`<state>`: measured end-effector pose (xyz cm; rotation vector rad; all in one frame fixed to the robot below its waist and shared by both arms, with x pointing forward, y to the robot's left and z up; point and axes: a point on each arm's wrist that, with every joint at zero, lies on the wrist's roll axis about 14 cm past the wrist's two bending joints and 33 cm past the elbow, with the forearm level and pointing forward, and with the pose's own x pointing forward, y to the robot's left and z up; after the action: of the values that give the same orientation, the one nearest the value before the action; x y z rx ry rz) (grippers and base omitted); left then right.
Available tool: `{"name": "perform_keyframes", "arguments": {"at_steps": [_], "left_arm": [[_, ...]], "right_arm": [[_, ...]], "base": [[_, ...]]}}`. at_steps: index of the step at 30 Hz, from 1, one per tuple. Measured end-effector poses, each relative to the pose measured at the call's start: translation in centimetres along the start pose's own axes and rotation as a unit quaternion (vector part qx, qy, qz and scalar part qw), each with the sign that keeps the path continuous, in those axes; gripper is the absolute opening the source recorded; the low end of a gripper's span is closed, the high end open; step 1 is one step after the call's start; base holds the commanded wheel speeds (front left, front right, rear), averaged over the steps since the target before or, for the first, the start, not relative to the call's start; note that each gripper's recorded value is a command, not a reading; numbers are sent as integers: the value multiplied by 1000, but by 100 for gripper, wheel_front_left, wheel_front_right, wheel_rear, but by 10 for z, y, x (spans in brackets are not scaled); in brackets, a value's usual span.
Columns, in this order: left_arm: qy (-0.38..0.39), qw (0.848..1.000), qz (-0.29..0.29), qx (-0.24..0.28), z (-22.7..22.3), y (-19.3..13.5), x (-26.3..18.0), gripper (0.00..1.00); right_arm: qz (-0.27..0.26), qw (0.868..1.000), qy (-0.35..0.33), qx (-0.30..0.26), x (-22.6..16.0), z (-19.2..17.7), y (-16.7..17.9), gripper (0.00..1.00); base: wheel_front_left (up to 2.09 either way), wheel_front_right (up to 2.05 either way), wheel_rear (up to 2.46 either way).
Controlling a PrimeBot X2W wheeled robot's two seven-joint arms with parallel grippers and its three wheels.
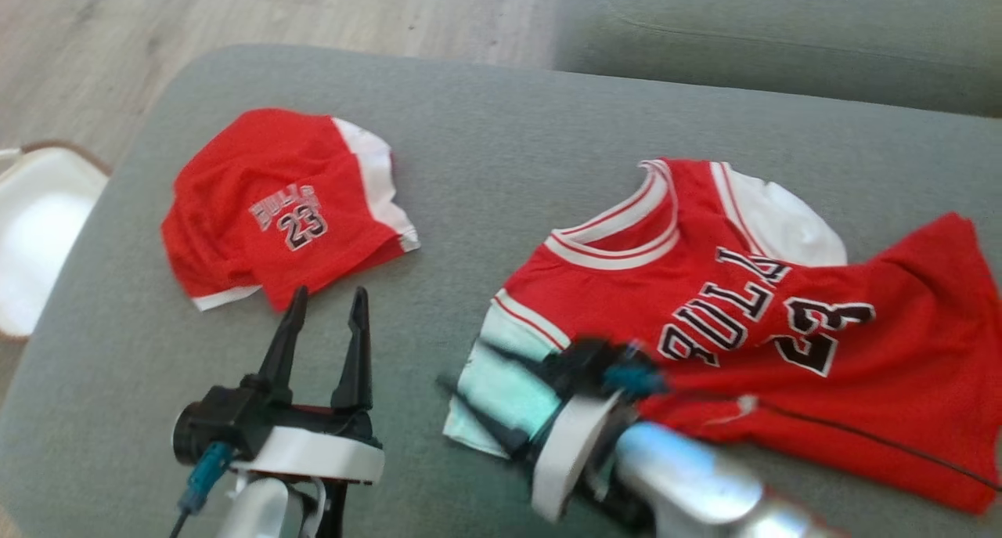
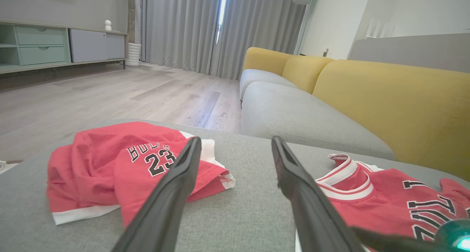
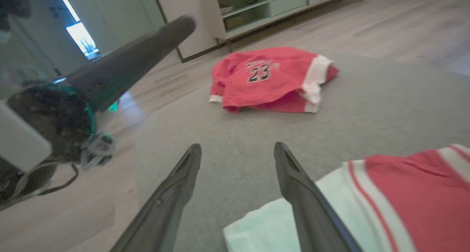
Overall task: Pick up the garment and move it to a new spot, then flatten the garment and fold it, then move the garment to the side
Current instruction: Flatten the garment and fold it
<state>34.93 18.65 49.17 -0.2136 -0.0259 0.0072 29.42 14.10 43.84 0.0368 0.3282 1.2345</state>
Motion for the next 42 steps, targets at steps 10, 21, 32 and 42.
{"name": "perform_keyframes", "arguments": {"at_steps": [10,21,32,42], "left_arm": [[-22,999,-45,-6,12,-28,22,100],[-26,994,-104,-14,13,-68,34,100],[-13,994,-111,-15,4,-73,36,100],[14,996,-86,-15,-14,-54,39,100]], "right_arm": [[-273,946,-176,-23,-110,106,-170,100],[-527,825,-203,1,-273,43,-187,100],[-538,819,-201,5,-279,36,-185,100],[-502,851,-155,-18,-226,69,-237,100]], "base": [[0,0,0],[0,0,0],[0,0,0],[0,0,0]]}}
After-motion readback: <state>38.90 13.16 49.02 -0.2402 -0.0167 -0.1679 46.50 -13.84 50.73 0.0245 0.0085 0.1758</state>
